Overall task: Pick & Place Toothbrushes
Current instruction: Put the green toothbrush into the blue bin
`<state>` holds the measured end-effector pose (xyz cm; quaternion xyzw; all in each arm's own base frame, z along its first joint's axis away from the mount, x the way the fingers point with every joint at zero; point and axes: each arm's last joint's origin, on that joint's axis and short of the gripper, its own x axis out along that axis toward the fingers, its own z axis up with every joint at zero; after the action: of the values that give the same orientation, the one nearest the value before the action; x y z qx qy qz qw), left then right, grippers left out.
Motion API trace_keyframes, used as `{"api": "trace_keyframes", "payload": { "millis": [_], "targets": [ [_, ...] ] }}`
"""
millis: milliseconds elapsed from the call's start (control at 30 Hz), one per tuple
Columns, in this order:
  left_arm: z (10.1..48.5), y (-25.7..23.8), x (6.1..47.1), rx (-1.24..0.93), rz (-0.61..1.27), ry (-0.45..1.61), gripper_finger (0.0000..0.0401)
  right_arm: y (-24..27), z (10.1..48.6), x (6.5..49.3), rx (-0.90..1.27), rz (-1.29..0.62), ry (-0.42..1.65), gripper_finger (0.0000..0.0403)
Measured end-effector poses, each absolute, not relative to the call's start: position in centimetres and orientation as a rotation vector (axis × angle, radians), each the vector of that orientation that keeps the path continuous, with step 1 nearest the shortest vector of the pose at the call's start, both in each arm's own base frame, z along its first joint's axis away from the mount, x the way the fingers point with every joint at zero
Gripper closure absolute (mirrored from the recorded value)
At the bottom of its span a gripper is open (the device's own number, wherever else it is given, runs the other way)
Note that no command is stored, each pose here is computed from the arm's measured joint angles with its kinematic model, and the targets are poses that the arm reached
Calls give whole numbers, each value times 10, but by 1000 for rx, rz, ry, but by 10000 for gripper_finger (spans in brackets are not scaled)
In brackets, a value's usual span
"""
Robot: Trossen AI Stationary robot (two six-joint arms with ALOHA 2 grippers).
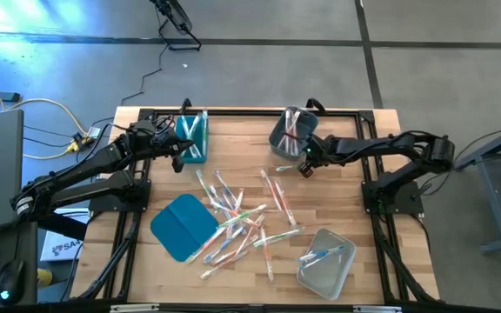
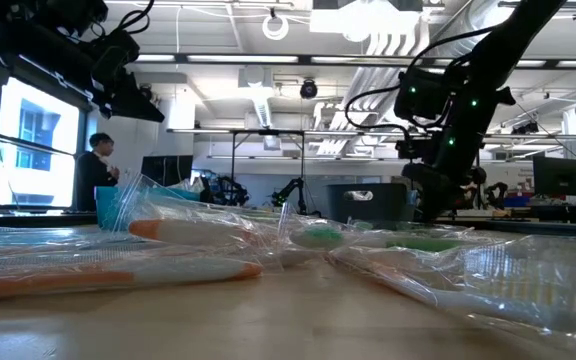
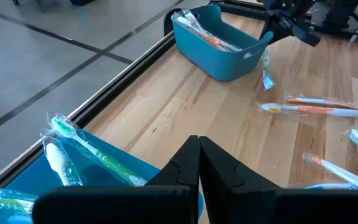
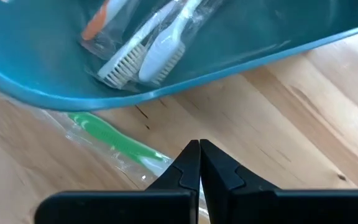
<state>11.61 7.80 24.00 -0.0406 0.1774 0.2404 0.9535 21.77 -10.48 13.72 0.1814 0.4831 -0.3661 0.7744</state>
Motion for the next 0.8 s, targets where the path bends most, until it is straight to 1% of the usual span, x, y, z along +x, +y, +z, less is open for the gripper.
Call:
{"api": "trace_keyframes", "payload": {
  "millis": [267,500,633,733,800],
  "targets": [
    [240,78,116,-83,489,361,400,-97,134,221,411,-721,1068,400],
    [240,78,116,-83,488,361,400,-82,133,226,469,-568,1100,401],
    [240,78,116,-83,489,361,400,-69,132,228,487,-527,1121,400],
    [240,78,116,-83,488,360,400,-59,133,232,471,-480,1127,400],
    [240,78,116,-83,488,361,400,-53,133,233,450,-485,1125,400]
  ]
}}
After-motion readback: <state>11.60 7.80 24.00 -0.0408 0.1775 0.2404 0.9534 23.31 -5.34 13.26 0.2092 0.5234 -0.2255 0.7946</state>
